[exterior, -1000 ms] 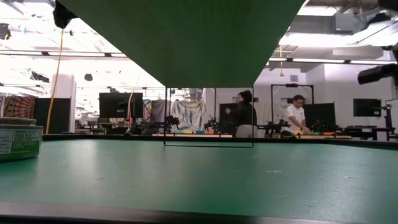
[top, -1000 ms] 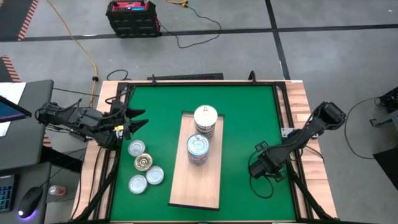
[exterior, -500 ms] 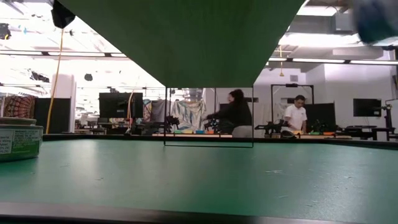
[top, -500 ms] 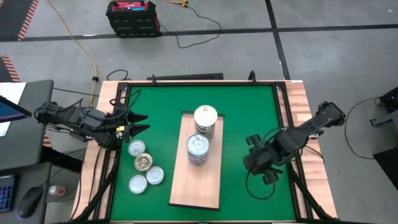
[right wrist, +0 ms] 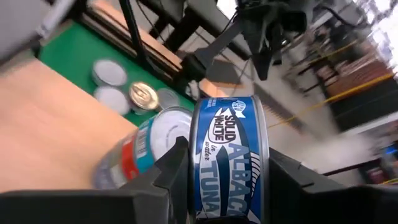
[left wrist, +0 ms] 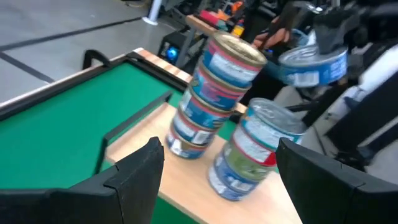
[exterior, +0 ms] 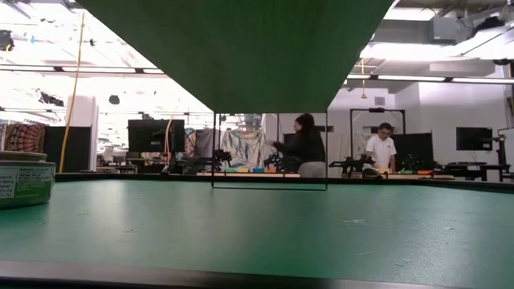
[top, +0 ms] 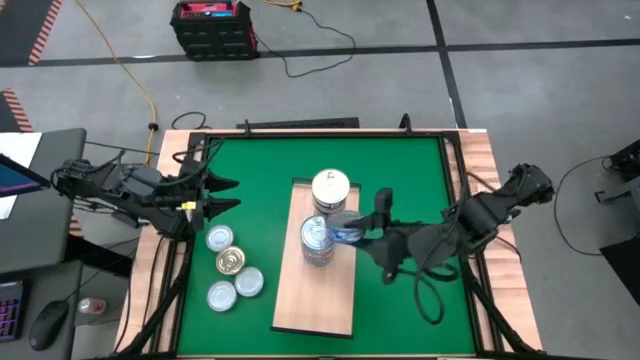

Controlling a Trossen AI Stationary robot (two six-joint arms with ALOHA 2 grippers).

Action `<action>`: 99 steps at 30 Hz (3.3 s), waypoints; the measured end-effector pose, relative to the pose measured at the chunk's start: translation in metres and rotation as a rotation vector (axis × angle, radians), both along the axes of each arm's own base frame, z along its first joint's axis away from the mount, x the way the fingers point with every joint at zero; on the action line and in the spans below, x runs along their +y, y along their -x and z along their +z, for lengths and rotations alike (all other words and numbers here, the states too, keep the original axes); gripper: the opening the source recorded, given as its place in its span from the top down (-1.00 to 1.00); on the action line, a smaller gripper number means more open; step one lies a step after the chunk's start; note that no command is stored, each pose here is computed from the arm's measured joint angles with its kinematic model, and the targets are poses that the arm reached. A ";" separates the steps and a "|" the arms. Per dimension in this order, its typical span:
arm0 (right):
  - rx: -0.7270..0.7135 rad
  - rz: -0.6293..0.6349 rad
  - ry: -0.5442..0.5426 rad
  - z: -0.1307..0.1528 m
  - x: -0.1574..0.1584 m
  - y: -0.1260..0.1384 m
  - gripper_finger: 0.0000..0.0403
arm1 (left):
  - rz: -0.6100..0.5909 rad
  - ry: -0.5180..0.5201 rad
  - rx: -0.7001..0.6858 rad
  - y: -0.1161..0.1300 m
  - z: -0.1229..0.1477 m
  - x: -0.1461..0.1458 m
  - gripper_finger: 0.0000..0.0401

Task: Stack canned seafood by type on shelf
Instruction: Stack the blue tuna can on top of the yellow blue tuna can on the shelf

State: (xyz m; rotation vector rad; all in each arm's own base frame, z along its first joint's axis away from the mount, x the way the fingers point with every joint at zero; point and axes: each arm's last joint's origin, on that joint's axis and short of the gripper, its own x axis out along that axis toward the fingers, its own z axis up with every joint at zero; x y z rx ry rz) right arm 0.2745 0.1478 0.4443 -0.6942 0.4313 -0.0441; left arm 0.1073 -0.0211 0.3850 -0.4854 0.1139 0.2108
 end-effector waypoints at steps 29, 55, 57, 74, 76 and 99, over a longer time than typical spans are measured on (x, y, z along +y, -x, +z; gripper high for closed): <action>0.011 -0.053 0.141 -0.044 0.022 -0.062 -0.24 | -0.102 -0.030 0.039 -0.004 0.014 -0.004 -0.48; -0.123 0.037 0.042 -0.031 0.015 -0.077 -0.37 | -0.129 0.005 0.036 -0.004 0.014 -0.005 -0.48; -0.146 0.051 0.047 -0.027 0.021 -0.073 -0.37 | -0.160 0.021 0.052 -0.005 0.013 -0.006 -0.48; 0.102 -0.303 0.067 -0.030 -0.008 -0.006 -0.37 | -0.021 -0.046 0.185 -0.021 -0.001 -0.008 -0.48; 0.141 -0.304 0.110 -0.038 -0.008 -0.012 -0.37 | 0.001 -0.075 0.216 -0.032 -0.005 -0.011 -0.48; 0.073 -0.364 0.221 -0.039 -0.003 -0.025 -0.37 | 0.176 -0.214 0.103 -0.132 -0.021 -0.037 -0.48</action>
